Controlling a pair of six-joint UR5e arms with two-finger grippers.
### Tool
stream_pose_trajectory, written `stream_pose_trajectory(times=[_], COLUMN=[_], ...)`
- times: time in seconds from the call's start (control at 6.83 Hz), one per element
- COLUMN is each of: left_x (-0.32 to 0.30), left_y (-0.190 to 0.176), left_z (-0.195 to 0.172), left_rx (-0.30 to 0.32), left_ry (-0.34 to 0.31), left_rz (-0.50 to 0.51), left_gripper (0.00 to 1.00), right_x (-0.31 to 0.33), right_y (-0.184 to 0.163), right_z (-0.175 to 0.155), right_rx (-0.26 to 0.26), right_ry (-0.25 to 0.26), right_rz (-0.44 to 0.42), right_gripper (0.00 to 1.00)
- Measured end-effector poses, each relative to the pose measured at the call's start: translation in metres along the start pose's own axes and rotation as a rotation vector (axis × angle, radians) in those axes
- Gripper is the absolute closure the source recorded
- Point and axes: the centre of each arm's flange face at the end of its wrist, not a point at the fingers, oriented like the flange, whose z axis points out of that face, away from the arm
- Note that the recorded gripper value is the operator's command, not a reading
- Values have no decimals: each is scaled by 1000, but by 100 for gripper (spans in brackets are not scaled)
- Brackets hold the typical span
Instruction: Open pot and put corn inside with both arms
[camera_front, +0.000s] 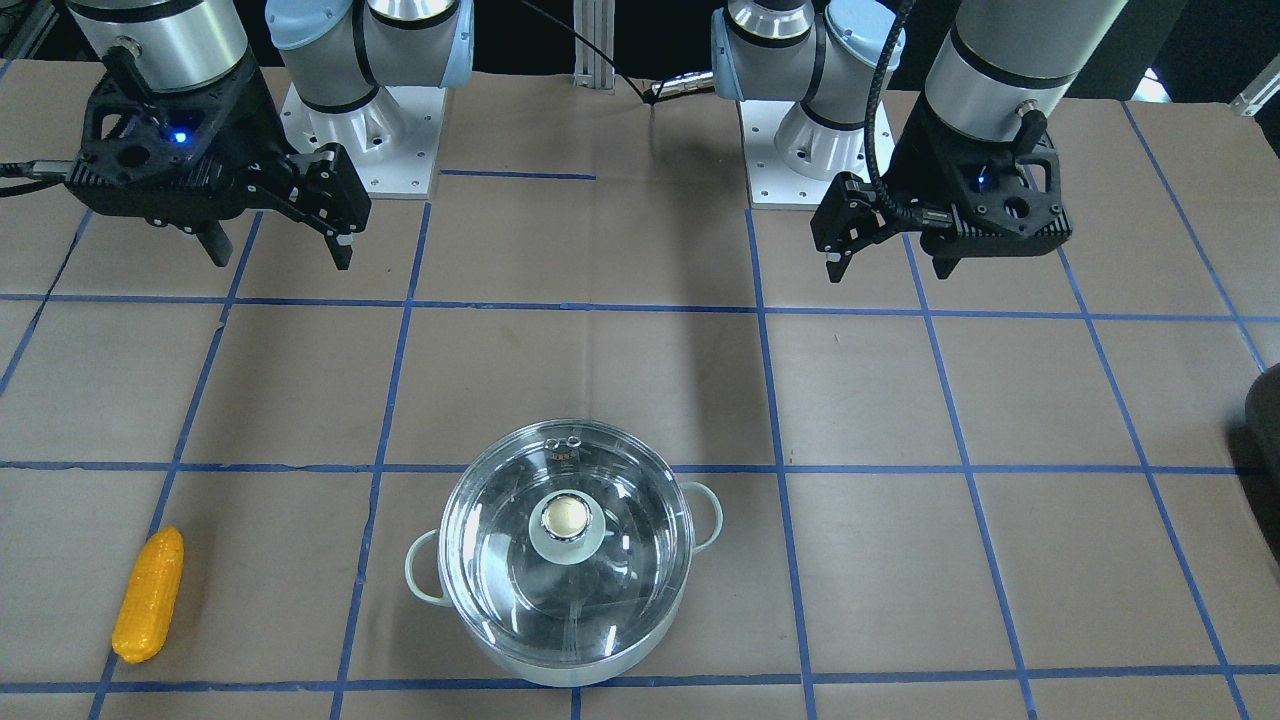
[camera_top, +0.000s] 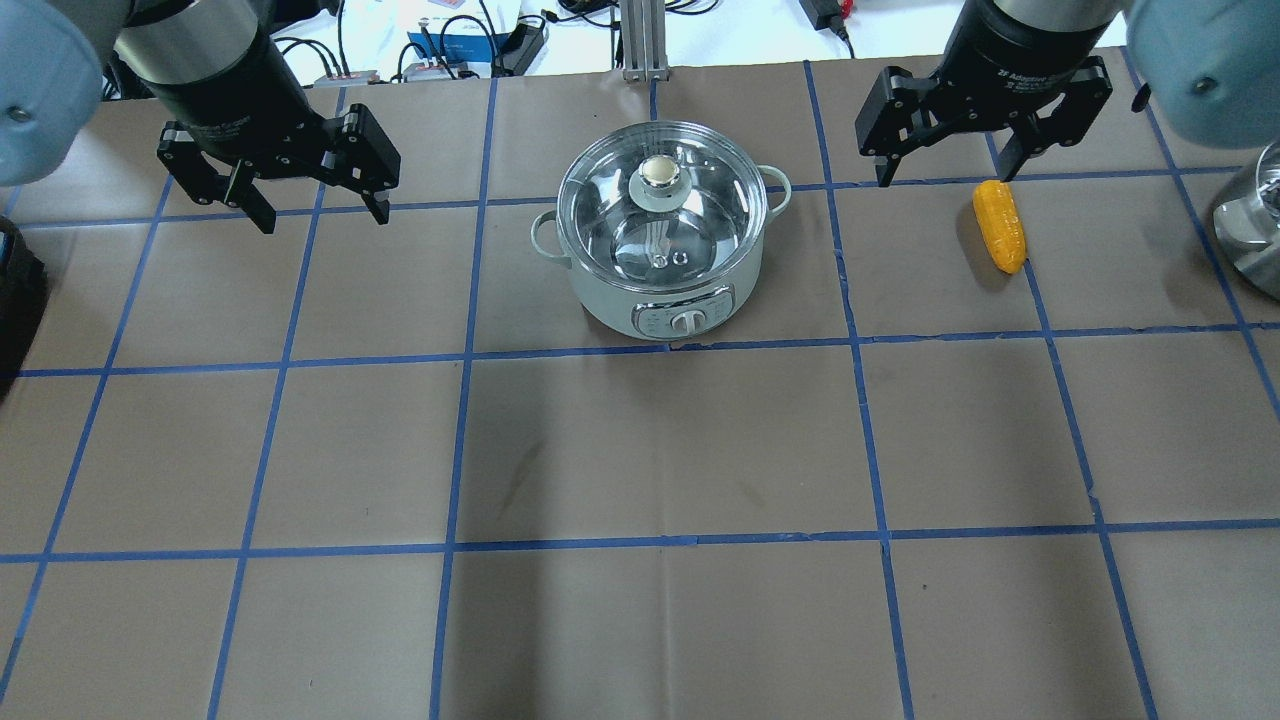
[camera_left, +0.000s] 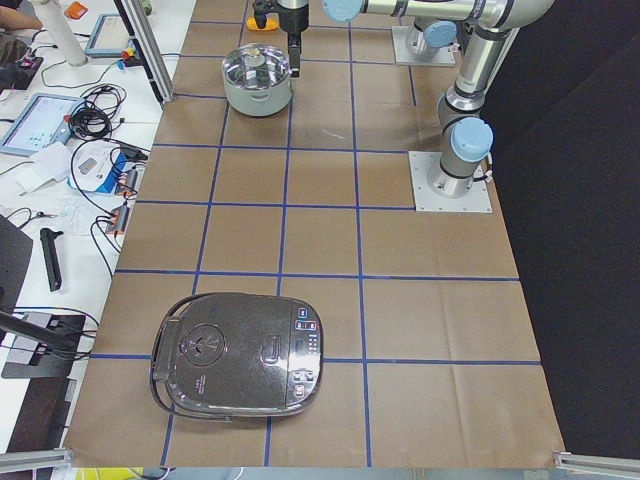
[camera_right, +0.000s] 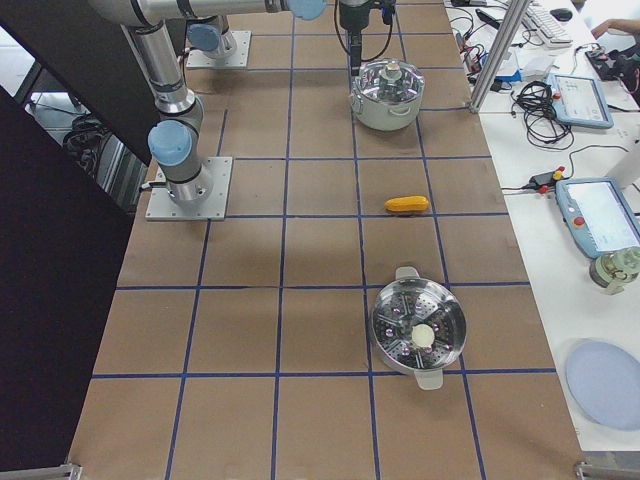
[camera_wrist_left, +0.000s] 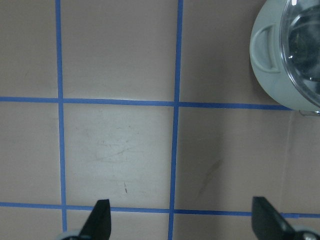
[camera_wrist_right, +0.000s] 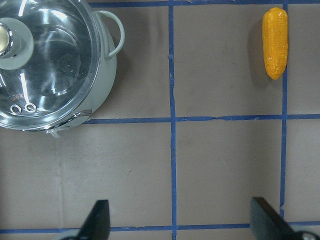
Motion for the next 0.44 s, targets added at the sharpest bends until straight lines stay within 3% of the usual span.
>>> stream_pose_trajectory(times=[0.44], left_x=[-1], left_y=[2], left_z=[3], left_rx=[-5], left_ry=[1], left_rz=[-1], left_gripper=[0], right_x=[5], right_y=[-2], right_z=[0], right_rx=[4], right_ry=[3], right_rz=[3], right_gripper=[0])
